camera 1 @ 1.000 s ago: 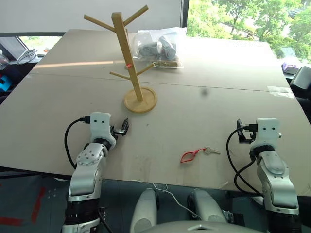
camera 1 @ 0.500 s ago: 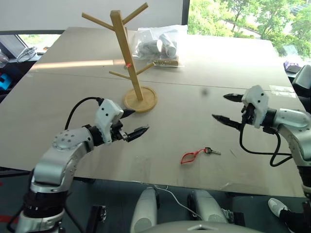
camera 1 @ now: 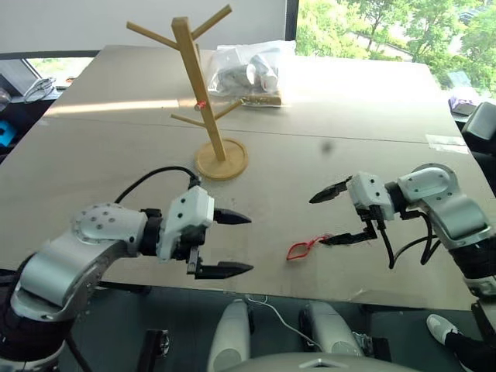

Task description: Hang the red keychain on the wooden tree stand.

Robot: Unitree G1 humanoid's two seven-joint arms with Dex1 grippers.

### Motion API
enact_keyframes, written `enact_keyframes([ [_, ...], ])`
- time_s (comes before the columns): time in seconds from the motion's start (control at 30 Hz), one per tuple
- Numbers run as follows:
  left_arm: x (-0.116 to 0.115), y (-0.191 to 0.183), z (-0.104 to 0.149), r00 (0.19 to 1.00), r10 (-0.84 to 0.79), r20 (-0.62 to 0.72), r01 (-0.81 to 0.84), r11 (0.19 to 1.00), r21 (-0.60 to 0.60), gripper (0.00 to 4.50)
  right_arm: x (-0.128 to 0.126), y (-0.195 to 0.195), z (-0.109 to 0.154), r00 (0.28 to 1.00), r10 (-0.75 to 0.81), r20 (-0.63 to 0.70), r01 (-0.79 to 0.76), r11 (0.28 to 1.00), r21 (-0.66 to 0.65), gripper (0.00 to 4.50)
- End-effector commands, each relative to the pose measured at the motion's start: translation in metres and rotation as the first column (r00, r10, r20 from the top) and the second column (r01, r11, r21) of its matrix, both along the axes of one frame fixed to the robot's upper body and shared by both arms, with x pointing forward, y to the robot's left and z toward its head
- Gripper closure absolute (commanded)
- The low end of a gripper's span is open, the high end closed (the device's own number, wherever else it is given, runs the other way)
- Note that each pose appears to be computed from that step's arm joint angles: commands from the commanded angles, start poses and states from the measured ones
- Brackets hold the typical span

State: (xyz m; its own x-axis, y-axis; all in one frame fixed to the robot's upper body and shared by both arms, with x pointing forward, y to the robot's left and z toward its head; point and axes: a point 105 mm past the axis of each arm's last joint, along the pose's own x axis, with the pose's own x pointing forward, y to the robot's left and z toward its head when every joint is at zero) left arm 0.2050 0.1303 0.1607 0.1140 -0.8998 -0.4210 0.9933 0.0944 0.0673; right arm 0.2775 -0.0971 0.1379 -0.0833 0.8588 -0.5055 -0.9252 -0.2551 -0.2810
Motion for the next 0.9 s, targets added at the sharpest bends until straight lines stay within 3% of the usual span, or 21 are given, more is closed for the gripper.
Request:
enact_keyframes([
  [0.03, -0.006, -0.002, 0.01, 0.998, -0.03, 0.055, 0.029, 1.0, 0.004, 0.09, -0.004, -0.002, 0.0, 0.994, 0.099, 0.051, -0.096, 0.994, -0.049, 0.0],
  [0.47, -0.015, -0.003, 0.006, 0.998, -0.014, 0.053, 0.014, 1.0, -0.004, 0.09, 0.0, 0.006, -0.026, 0.963, 0.235, 0.132, -0.221, 0.969, -0.111, 0.0],
  [0.9, -0.018, -0.004, 0.002, 0.998, -0.032, 0.046, 0.032, 0.999, -0.006, 0.09, -0.001, 0.001, -0.031, 0.969, 0.235, 0.074, -0.225, 0.967, -0.12, 0.0],
])
